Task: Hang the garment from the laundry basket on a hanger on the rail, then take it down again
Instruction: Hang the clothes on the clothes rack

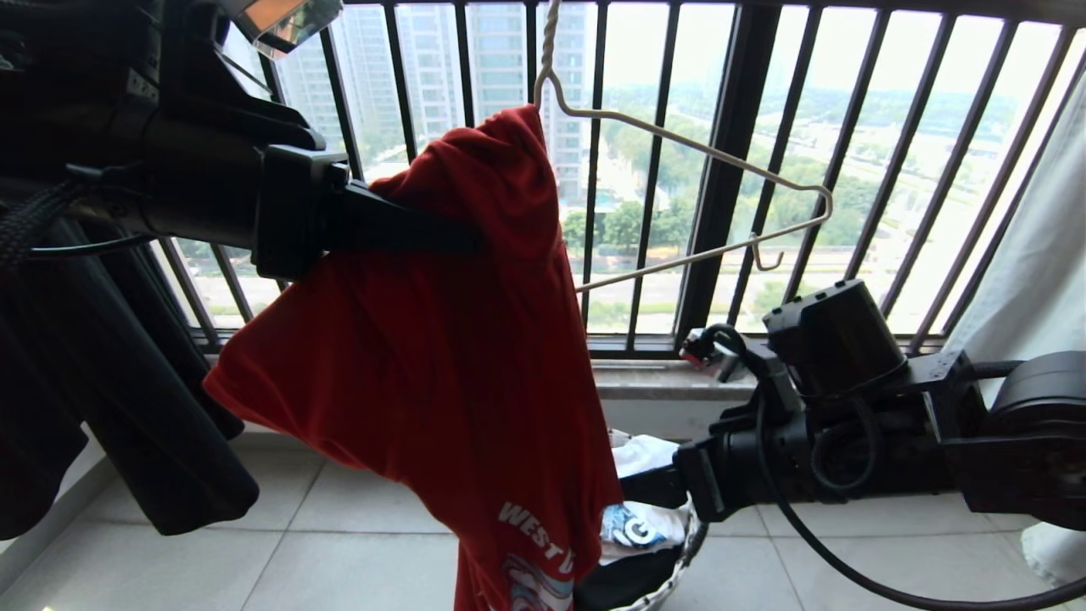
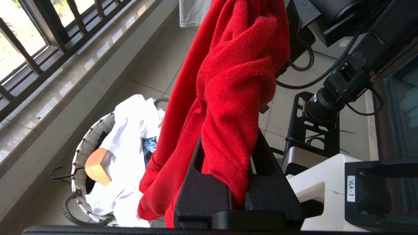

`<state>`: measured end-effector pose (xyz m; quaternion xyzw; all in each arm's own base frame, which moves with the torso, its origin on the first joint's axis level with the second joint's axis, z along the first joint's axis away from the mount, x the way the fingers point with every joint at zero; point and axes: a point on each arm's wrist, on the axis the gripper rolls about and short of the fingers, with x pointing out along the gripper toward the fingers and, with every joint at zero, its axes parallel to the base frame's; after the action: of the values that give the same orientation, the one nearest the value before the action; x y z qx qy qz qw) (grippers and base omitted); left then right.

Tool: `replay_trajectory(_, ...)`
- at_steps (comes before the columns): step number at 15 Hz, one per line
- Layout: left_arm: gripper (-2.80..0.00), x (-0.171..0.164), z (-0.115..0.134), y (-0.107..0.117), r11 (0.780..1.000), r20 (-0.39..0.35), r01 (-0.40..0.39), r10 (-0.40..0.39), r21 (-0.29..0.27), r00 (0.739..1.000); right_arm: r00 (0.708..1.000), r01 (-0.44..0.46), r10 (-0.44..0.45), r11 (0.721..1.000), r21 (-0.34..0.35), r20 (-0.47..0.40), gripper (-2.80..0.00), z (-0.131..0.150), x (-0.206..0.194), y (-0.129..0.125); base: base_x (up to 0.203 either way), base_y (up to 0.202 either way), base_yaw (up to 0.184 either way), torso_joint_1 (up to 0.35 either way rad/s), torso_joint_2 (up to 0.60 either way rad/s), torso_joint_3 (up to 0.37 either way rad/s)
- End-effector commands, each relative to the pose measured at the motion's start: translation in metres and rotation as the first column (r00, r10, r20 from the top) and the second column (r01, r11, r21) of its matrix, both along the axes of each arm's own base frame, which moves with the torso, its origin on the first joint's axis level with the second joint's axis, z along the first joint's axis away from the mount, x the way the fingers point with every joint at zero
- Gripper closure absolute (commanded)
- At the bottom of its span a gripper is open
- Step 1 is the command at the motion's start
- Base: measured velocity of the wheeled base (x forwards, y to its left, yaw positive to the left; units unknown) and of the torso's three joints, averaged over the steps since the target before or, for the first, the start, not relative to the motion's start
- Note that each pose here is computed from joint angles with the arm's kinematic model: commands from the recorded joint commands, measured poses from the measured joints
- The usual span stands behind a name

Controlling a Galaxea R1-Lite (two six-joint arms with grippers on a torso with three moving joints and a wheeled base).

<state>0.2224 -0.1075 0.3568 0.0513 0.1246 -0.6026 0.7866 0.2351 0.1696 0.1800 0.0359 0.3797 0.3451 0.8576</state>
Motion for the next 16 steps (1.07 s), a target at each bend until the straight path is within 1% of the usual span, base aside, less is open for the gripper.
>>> replay_trajectory(1, 0.0, -0.006, 0.002, 0.003, 1.0, 0.006, 0.004, -0.004, -0.004, 1.0, 1.0, 0.023, -0.022, 0.999, -0.045, 0.003, -2.8, -0.007, 0.003, 0.007, 0.0, 0.0, 0.0, 0.0, 0.0, 0.0)
replay_trajectory(4, 0.0, -0.015, 0.001, 0.006, 1.0, 0.005, 0.006, -0.006, -0.003, 1.0, 0.999, 0.037, -0.037, 0.998, -0.053, 0.013, -2.8, -0.007, 0.006, 0.009, 0.0, 0.0, 0.0, 0.0, 0.0, 0.0)
replay_trajectory(6, 0.0, -0.016, 0.0, 0.006, 1.0, 0.003, 0.006, -0.006, -0.002, 1.0, 0.996, 0.079, -0.076, 0.993, -0.084, 0.038, -2.8, -0.007, 0.009, 0.01, 0.0, 0.0, 0.0, 0.0, 0.0, 0.0)
replay_trajectory(7, 0.0, -0.016, 0.0, 0.006, 1.0, 0.003, 0.006, -0.006, -0.003, 1.0, 0.993, 0.108, -0.103, 0.989, -0.101, 0.054, 0.0, -0.007, 0.011, 0.01, 0.0, 0.0, 0.0, 0.0, 0.0, 0.0)
replay_trajectory(14, 0.0, -0.017, 0.003, 0.008, 1.0, 0.02, -0.001, 0.001, -0.005, 1.0, 0.992, 0.115, -0.108, 0.988, -0.102, 0.063, 0.0, -0.005, 0.01, 0.009, 0.0, 0.0, 0.0, 0.0, 0.0, 0.0)
replay_trajectory(16, 0.0, -0.016, 0.003, 0.011, 1.0, 0.019, -0.015, 0.015, -0.006, 1.0, 0.989, 0.139, -0.131, 0.985, -0.106, 0.074, 0.0, -0.003, 0.013, 0.007, 0.0, 0.0, 0.0, 0.0, 0.0, 0.0)
